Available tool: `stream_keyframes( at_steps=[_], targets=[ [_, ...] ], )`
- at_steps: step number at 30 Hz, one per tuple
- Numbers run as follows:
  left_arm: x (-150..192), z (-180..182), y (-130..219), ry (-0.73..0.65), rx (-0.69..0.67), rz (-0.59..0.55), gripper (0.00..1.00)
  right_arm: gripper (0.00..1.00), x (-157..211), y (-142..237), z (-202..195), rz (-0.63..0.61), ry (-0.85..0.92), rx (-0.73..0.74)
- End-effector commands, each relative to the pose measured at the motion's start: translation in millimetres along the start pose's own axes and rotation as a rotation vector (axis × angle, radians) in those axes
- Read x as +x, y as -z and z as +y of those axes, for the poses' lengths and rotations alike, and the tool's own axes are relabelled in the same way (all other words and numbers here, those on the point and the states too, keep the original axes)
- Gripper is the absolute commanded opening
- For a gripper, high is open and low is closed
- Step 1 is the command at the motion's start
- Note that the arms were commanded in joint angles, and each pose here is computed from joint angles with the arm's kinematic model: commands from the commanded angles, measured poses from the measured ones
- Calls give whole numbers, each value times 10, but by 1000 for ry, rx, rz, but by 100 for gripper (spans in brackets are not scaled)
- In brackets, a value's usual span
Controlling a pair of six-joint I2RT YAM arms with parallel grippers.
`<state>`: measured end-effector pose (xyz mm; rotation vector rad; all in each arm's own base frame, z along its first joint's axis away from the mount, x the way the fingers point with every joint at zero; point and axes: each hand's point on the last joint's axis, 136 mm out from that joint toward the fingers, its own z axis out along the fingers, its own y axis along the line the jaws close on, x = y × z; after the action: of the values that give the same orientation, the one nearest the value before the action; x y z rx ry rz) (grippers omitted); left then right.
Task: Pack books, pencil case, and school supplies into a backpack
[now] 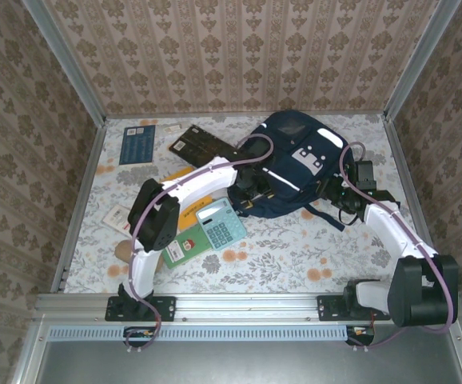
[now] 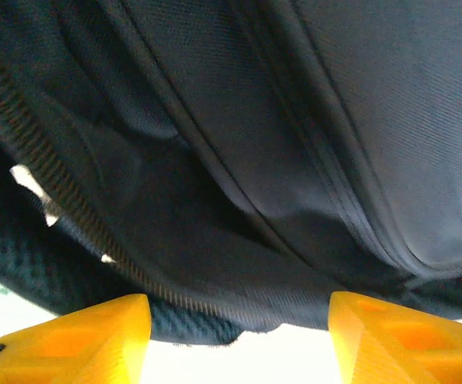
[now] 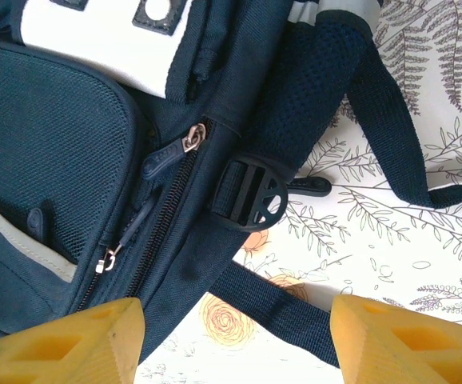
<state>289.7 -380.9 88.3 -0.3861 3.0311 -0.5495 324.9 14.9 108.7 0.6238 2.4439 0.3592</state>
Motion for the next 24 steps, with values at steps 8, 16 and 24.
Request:
stream_keyframes(
  at_steps=[8,16,24],
  targets=[
    [-276,-85,152,-11,12,-94,0,60,-54,166,172,-63,45,-106],
    [-627,-284,862,9,160,-206,0,42,-8,197,356,-129,111,-193],
    [-801,-421,1285,9,240,-261,0,40,144,232,595,-205,266,-229]
  ],
)
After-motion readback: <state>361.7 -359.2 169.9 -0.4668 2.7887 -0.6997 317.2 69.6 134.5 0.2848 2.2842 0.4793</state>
